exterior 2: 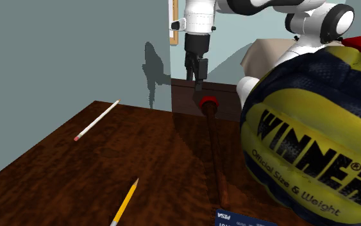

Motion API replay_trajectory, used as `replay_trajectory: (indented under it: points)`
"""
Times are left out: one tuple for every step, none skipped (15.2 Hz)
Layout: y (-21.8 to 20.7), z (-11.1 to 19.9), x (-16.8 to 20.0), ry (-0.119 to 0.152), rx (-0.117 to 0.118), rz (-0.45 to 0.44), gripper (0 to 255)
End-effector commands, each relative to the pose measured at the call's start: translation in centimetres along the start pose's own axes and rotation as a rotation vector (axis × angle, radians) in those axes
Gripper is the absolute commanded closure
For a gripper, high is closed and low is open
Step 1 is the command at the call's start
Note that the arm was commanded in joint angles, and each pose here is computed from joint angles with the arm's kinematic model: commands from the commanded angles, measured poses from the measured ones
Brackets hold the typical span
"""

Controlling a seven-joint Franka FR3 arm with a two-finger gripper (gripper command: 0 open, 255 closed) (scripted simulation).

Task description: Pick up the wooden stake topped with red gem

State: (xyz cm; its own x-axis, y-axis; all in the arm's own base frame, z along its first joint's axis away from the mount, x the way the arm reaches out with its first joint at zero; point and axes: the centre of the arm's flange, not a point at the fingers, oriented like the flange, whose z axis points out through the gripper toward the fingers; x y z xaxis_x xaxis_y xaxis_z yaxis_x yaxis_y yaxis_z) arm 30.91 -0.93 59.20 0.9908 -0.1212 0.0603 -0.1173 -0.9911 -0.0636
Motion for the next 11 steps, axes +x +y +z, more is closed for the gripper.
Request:
replay_trajectory:
  points:
    - [0.0,0.0,0.0,0.000,0.000,0.000,0]
    - [-1.0,-0.2,1.0,-0.006,-0.002,-0.055,0]
    - [-2.0,-0.4,1.9,-0.011,-0.003,-0.111,0]
    - [-3.1,-0.5,2.8,-0.017,-0.005,-0.166,0]
    - [-4.2,-0.7,3.6,-0.022,-0.007,-0.222,0]
    - [-5.4,-0.9,4.4,-0.028,-0.009,-0.277,0]
    - [-6.6,-1.0,5.1,-0.033,-0.010,-0.333,0]
    - [-7.8,-1.2,5.7,-0.039,-0.012,-0.388,0]
    - [-9.1,-1.3,6.3,-0.044,-0.014,-0.444,0]
    - [-10.4,-1.4,6.7,-0.050,-0.016,-0.499,0]
    - [-11.7,-1.6,7.1,-0.055,-0.017,-0.555,0]
